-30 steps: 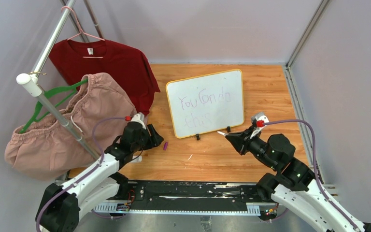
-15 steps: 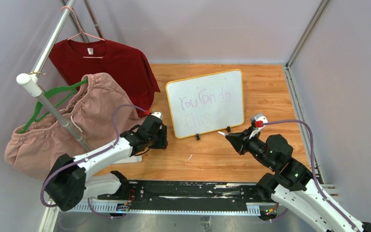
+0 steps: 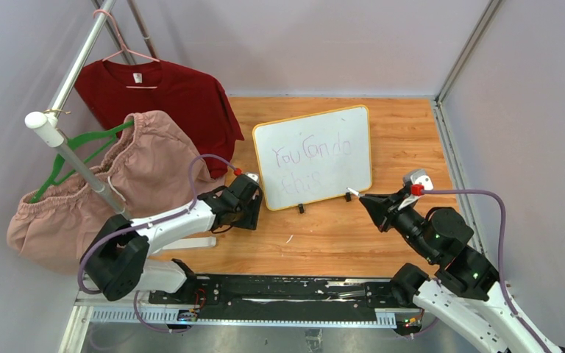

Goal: Write a sentence on the whiteboard
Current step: Close the whiteboard marker at the center of the board.

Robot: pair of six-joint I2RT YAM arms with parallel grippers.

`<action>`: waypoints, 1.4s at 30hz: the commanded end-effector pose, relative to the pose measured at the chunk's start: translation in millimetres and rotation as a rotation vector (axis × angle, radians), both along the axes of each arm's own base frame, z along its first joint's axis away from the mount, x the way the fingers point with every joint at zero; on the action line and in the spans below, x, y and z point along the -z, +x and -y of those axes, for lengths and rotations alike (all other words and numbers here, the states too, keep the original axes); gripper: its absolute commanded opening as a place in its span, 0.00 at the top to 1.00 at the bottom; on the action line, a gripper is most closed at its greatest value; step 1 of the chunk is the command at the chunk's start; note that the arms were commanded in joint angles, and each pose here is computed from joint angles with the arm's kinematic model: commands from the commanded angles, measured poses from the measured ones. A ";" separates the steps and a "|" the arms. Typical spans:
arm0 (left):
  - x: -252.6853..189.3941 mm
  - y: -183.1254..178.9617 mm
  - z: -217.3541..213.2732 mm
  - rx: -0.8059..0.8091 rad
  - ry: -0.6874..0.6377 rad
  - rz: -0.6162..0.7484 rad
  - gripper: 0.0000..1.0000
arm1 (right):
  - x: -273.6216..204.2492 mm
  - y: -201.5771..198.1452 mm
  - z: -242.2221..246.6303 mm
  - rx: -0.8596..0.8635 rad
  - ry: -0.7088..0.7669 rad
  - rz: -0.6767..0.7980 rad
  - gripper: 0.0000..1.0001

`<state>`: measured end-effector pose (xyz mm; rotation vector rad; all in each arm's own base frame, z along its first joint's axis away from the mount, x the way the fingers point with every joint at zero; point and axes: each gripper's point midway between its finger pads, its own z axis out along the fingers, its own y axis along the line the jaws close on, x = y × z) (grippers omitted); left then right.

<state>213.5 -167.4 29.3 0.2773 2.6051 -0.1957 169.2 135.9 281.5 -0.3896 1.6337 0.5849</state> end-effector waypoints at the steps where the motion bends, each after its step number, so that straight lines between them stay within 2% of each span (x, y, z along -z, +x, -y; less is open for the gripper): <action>1: -5.2 3.8 8.1 0.037 -0.004 0.002 0.45 | -2.2 1.5 10.0 0.036 -0.028 0.016 1.00; 14: 3.6 13.5 15.3 0.032 0.019 -0.006 0.49 | 1.2 1.4 6.8 0.029 -0.005 0.010 1.00; 22: 12.6 10.1 10.7 0.000 0.016 -0.007 0.56 | 0.9 1.4 9.1 0.039 -0.001 0.014 1.00; 33: 22.0 -13.4 5.5 -0.031 -0.032 -0.030 0.77 | 6.4 3.9 4.5 0.036 0.019 0.003 1.00; 38: 22.5 -24.7 9.8 -0.035 -0.044 -0.037 0.90 | 8.4 4.5 2.2 0.032 0.027 -0.004 1.00; 42: 23.0 -32.8 8.9 -0.132 -0.065 -0.029 0.98 | 8.9 4.7 1.2 0.033 0.044 -0.008 1.00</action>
